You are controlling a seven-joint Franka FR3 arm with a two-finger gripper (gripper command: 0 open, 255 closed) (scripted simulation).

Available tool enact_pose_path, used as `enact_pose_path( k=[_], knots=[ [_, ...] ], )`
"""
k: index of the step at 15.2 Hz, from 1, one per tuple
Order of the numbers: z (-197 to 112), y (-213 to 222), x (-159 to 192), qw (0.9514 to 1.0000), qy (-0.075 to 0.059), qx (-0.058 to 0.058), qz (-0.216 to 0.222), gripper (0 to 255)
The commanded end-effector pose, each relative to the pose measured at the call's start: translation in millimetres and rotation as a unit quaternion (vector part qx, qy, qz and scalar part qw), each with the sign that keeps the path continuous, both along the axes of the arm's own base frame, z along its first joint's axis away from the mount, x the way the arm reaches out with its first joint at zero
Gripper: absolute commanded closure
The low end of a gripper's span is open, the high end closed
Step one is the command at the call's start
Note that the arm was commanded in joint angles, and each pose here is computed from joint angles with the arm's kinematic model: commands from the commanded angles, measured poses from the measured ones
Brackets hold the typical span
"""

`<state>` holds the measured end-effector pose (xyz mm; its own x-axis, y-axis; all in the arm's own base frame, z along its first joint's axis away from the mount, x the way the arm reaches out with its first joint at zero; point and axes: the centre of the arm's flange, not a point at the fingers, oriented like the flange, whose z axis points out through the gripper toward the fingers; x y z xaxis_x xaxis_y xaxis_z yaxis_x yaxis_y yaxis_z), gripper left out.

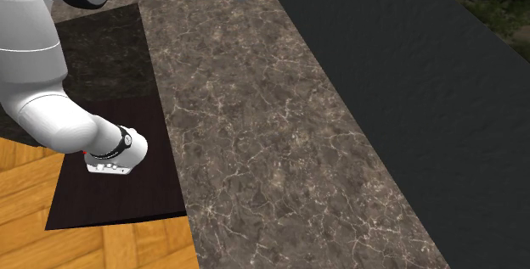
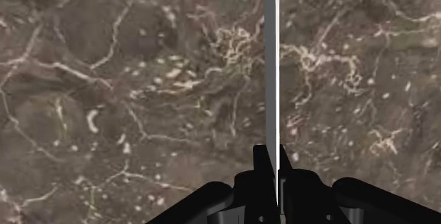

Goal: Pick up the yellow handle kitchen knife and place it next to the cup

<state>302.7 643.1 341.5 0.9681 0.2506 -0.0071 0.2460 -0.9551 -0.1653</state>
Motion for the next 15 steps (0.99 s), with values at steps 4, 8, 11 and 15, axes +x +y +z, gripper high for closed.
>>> enact_pose_path(
  k=[4,8,11,15],
  knots=[
    [-2.0,-0.6,-0.2,1.0,0.0,0.0,0.0,255],
    [-1.9,-0.5,-0.2,1.0,0.0,0.0,0.0,0],
    [-1.9,-0.5,-0.2,1.0,0.0,0.0,0.0,0],
    [37.1,-6.8,1.7,1.0,0.0,0.0,0.0,0]
  ],
)
